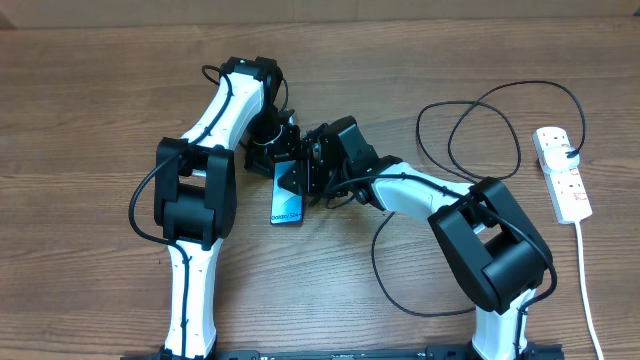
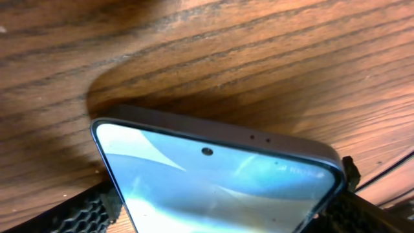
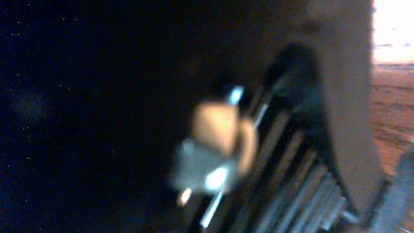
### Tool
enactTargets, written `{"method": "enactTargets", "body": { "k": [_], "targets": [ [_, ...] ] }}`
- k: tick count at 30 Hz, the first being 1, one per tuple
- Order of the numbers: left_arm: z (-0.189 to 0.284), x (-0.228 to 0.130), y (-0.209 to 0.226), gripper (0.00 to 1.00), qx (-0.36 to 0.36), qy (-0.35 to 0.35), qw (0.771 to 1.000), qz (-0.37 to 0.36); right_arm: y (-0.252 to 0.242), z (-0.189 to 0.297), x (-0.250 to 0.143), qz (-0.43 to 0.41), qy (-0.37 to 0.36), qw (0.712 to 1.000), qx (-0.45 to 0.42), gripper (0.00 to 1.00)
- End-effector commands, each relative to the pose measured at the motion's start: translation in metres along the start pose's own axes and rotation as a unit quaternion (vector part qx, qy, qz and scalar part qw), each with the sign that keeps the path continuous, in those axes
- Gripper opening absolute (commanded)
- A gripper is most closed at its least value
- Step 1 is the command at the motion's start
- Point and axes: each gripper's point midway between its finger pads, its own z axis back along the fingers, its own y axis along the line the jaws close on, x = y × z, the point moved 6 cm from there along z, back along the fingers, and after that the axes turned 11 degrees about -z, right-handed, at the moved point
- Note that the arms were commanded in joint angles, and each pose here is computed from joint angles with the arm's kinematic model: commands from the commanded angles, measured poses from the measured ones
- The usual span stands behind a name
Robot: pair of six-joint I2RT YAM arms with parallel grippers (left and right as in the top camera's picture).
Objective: Plug charger to phone and switch on socket
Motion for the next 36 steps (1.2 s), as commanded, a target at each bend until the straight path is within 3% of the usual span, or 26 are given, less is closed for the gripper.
{"method": "enactTargets", "body": {
  "k": [1, 14, 17, 21, 28, 36],
  "targets": [
    [-0.041, -0.003, -0.017, 0.99, -0.053, 0.042, 0.996, -0.058, -0.031, -0.020, -0.022, -0.042, 0.055, 0.997, -0.025, 0.36],
    [-0.041, -0.001, -0.017, 1.00, -0.053, 0.039, 0.996, -0.059, -0.032, -0.023, -0.028, -0.029, 0.060, 0.997, -0.038, 0.20],
    [-0.041, -0.001, -0.017, 0.99, -0.053, 0.039, 0.996, -0.060, -0.029, -0.026, -0.033, -0.023, 0.063, 0.997, -0.039, 0.06],
    [-0.040, -0.003, -0.017, 1.00, -0.061, 0.042, 0.996, -0.059, -0.027, -0.026, -0.037, -0.022, 0.073, 0.997, -0.032, 0.04],
    [-0.017, 0.003, -0.028, 1.00, -0.204, -0.004, 0.974, -0.097, -0.027, -0.013, -0.026, -0.028, 0.088, 0.996, 0.004, 0.04],
    [0.019, 0.007, -0.048, 0.94, -0.394, -0.091, 0.901, -0.160, -0.008, 0.002, -0.019, -0.029, 0.134, 0.985, 0.109, 0.04]
  ]
}}
